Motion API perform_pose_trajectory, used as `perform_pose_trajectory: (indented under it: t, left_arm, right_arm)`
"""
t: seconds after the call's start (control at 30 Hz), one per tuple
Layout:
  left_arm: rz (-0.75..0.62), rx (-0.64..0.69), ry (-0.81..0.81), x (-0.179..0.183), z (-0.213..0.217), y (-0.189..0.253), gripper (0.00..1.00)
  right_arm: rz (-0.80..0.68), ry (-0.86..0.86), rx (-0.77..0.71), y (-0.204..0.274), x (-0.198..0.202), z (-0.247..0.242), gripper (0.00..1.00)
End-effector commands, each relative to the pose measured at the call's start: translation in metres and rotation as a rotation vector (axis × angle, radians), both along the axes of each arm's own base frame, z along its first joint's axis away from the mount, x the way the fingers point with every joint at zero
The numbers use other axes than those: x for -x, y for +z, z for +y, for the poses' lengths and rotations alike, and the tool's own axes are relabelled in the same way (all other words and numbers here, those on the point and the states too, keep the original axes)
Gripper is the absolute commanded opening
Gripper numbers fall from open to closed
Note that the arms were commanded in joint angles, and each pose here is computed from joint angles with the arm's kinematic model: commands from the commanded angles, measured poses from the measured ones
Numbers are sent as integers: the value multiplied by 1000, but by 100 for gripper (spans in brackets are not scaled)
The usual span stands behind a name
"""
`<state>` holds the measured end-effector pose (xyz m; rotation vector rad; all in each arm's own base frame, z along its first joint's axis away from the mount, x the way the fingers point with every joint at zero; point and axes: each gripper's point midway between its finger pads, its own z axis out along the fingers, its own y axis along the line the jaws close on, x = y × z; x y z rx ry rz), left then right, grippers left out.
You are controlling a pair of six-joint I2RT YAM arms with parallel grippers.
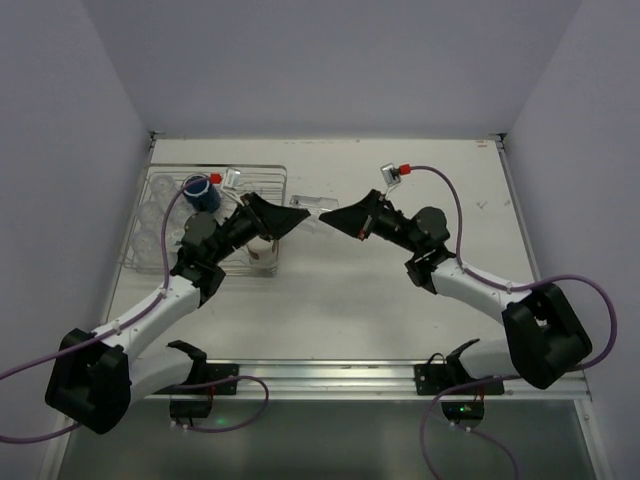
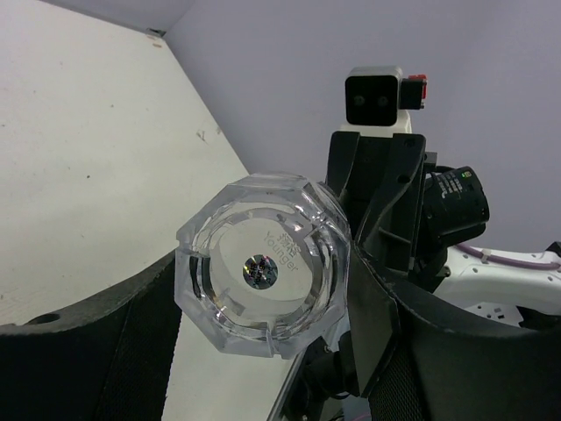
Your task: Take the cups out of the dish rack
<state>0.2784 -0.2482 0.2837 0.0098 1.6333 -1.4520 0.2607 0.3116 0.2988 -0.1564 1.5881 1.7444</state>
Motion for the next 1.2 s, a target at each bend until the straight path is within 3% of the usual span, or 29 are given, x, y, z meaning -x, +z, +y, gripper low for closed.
perform_pose_trajectory:
  t: [0.0,0.07,0.13,0.3,0.33,0.4,0.5,0.53,0.57,0.6,0.67,0.8,0.97,1.0,1.17]
  left_arm:
    - [-63,36,-17,5,-7,15,26]
    - [-67,27,-18,6,-8,14,35]
    - [-71,-3,-7,5,-7,13,55]
    - [-112,-200,91,-3,9,19,90]
    - [-118,-236,109,-4,13,21,93]
    - [-128,-327,160,-7,25,21,97]
    - [-150,-441,238,-7,45,17,98]
    - [-118,-503,281,-6,58,7,98]
    - [-132,-549,297,-5,65,4,97]
    - [-126,-580,313,-5,70,1,97]
    - [-115,-668,327,-1,82,-4,97]
    - [-104,-791,363,4,102,-9,97]
    - [-80,-851,472,2,126,-23,97]
    - [-76,-853,475,3,127,-26,97]
    - [-41,-894,457,-1,127,-52,97]
  right_arm:
    - [-90,21,-101,36,2,2,21]
    - [-58,0,-90,31,-3,3,8]
    - [-60,-33,-57,25,-5,-1,0]
    - [-74,-192,125,12,-23,-17,0]
    - [-69,-221,233,-5,-26,-23,0]
    - [-86,-279,310,-4,-36,-30,0]
    - [-100,-313,465,-15,-47,-41,0]
    - [-71,-329,596,-42,-54,-49,0]
    - [-102,-352,629,-26,-64,-50,0]
    - [-42,-336,733,-46,-63,-57,0]
    - [-62,-372,877,-52,-89,-63,0]
    - [-10,-327,1124,-84,-114,-70,0]
    - [6,-310,1251,-96,-151,-62,0]
    - [44,-279,1322,-120,-154,-64,0]
    - [53,-277,1436,-140,-176,-58,0]
